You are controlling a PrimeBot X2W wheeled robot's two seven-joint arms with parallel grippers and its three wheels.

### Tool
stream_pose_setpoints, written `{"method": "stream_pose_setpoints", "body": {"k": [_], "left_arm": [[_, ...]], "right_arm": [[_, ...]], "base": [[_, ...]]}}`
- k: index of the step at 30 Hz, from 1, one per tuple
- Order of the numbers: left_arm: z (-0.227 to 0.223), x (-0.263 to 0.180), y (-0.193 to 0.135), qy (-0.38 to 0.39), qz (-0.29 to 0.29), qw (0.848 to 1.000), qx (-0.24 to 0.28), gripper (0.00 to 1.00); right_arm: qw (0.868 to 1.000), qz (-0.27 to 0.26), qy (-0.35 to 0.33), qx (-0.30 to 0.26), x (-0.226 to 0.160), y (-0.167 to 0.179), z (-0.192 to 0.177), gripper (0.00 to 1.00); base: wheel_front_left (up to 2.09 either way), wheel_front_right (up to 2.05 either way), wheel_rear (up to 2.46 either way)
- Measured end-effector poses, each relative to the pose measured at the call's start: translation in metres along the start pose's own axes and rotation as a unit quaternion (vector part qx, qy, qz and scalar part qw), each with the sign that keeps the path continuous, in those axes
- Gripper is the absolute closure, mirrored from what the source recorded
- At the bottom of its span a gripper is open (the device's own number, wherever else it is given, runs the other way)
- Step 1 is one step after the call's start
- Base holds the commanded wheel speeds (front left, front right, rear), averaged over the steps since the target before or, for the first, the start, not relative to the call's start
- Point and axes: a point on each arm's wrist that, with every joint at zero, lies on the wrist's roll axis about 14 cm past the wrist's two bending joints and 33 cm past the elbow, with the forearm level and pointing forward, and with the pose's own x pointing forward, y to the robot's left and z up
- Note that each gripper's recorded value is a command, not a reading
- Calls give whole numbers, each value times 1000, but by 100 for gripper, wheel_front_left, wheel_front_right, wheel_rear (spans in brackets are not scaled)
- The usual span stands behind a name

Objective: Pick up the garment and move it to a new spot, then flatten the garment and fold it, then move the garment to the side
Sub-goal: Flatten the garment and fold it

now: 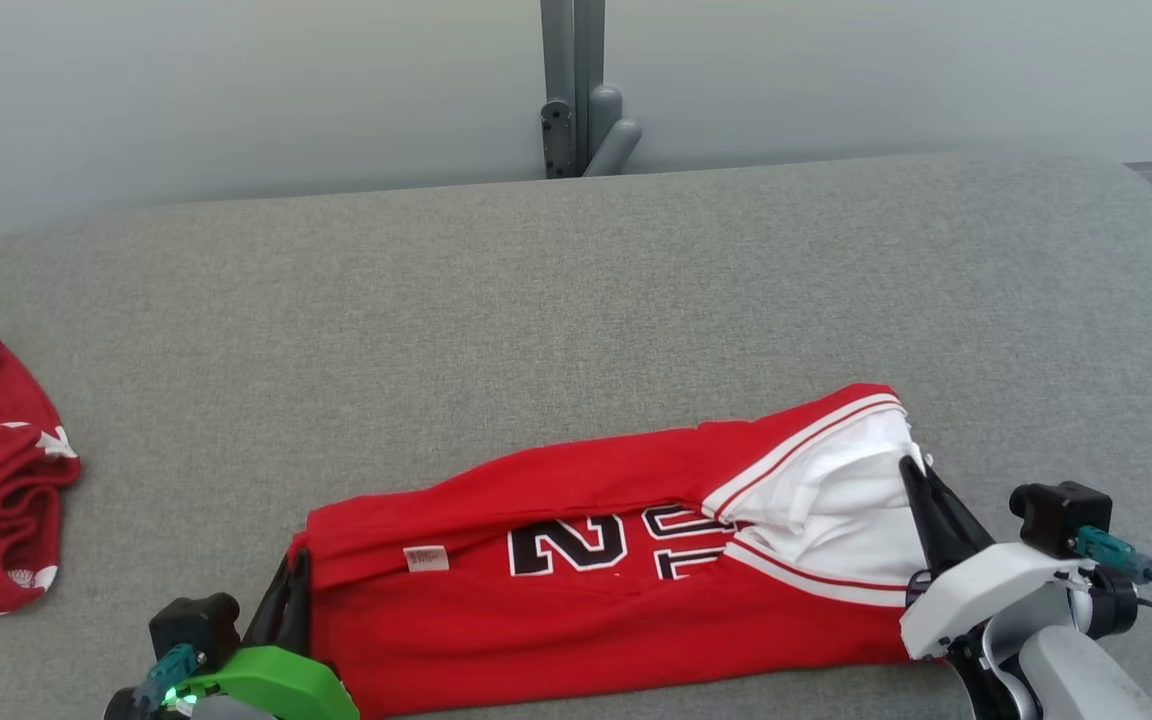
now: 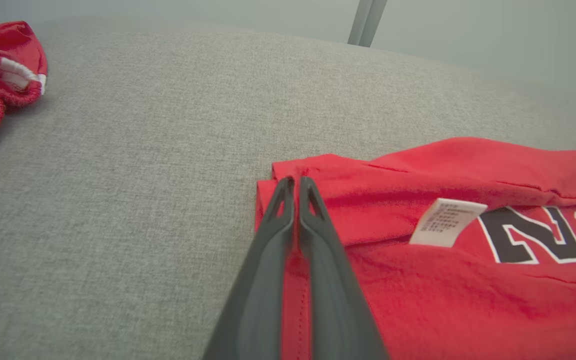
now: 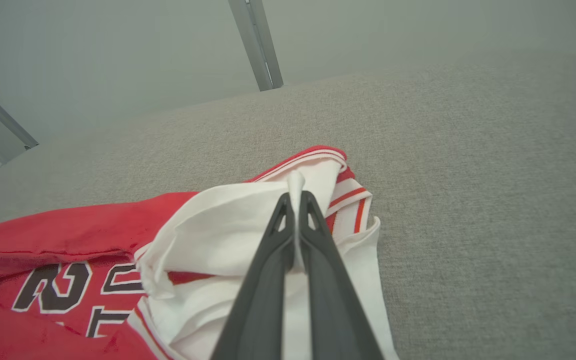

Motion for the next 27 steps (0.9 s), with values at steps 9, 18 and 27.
{"method": "stream_pose_setpoints", "body": {"k": [9, 18, 27], "left_arm": [[12, -8, 2, -25, 7, 1000, -10, 100], [-10, -20, 8, 6, 15, 1000, -3, 0], [-7, -45, 37, -9, 78, 996, 41, 0]], "right_arm": [[998, -21, -59, 21, -21, -4, 27, 100], [999, -43, -15, 25, -38, -14, -6, 24], [994, -102, -28, 3, -55, -49, -1, 0]], "base": [[0, 0, 0], [0, 0, 0], [0, 0, 0]]}}
